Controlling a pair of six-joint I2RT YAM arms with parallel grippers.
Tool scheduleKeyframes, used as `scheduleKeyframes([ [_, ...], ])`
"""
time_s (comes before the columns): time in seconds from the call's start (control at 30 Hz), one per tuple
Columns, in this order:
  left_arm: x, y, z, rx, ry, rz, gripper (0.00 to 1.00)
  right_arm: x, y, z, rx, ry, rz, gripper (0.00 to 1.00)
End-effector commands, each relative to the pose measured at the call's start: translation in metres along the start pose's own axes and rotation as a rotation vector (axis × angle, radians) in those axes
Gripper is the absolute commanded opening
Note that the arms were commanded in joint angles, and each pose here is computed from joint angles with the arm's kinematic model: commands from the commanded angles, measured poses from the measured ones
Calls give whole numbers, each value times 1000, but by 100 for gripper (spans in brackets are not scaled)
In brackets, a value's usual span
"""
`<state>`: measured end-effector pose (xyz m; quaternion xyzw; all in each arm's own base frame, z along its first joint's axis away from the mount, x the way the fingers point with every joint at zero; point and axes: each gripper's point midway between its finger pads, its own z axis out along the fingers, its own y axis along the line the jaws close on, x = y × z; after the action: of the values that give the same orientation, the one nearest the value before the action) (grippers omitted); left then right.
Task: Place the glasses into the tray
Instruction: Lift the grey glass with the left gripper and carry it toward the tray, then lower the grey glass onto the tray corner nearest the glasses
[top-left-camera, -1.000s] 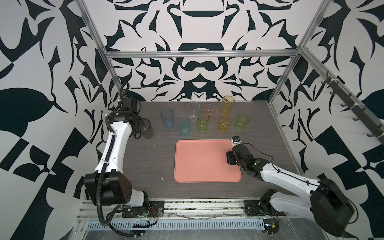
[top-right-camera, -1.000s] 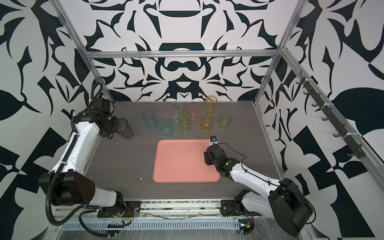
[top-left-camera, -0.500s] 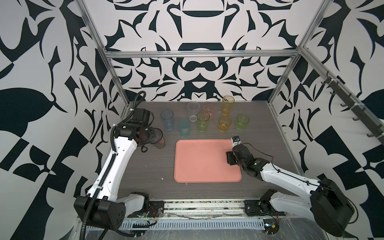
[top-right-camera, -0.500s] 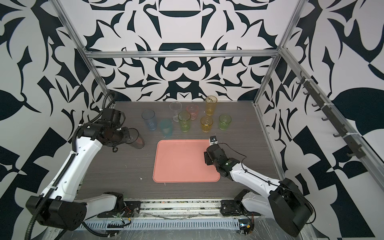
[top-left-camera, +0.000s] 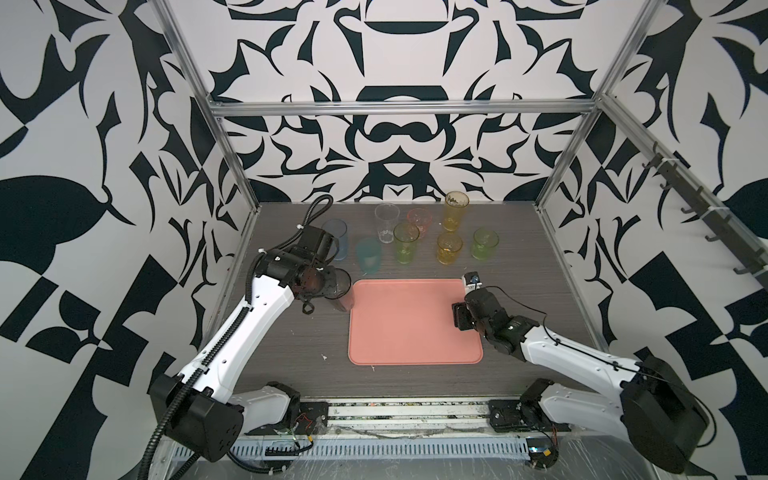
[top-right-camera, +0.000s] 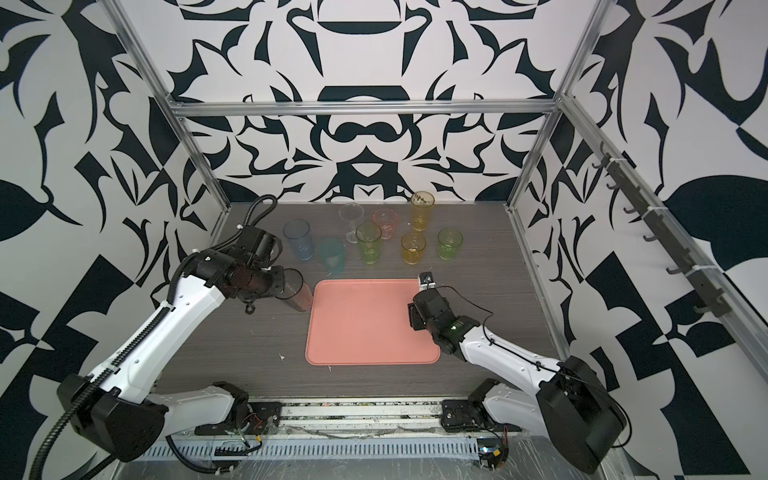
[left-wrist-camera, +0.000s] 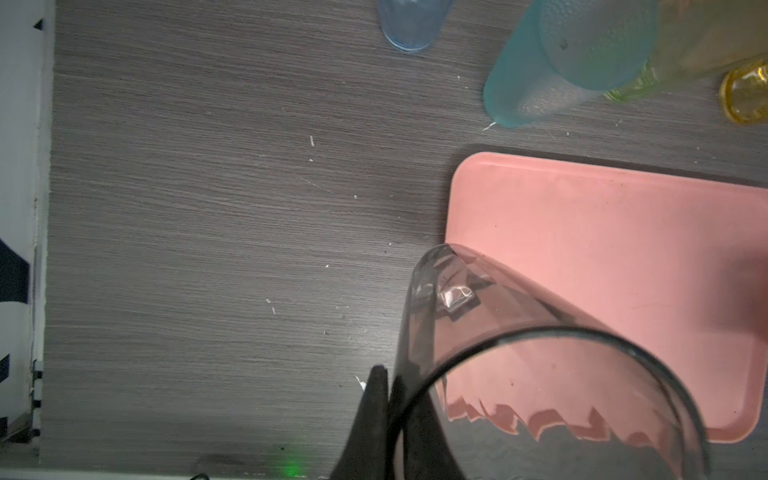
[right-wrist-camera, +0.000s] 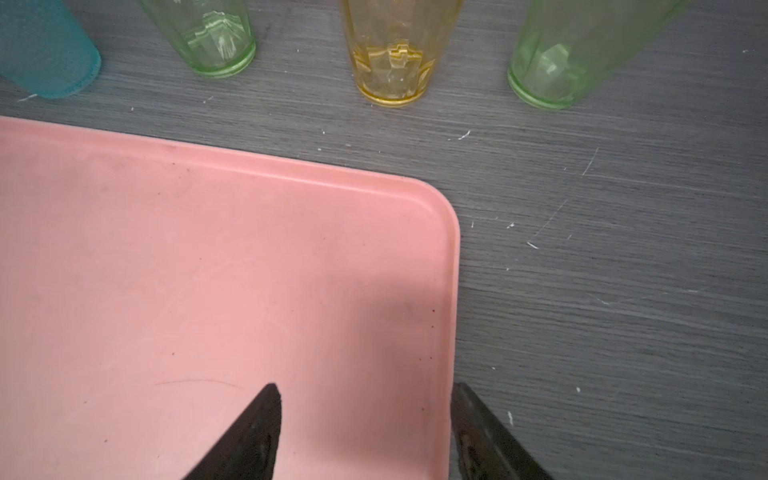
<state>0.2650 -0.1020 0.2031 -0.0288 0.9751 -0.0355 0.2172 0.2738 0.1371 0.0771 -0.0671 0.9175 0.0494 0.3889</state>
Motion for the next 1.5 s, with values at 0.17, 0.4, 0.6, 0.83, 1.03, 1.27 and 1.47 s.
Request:
scheduleKeyframes([
  [0.17,3,-31,23,25,52,52,0,-20,2,-5,4,-49,19,68],
  [0.4,-2,-46,32,22,60,72,0,-20,2,-5,4,-48,17,67],
  [0.6,-10,-51,39,-4,58,71,0,-20,2,-5,5,-48,17,67],
  [0.83,-20,-58,47,-19,56,81,0,-19,1,-5,8,-45,16,67],
  [1.03,-27,-65,56,-27,59,94,0,-19,1,-5,11,-42,16,67],
  [1.27,-31,-68,67,-49,70,107,0,-19,1,-4,12,-40,14,67],
  [1.47,-31,-70,76,-63,84,114,0,-19,1,-4,13,-39,15,67],
])
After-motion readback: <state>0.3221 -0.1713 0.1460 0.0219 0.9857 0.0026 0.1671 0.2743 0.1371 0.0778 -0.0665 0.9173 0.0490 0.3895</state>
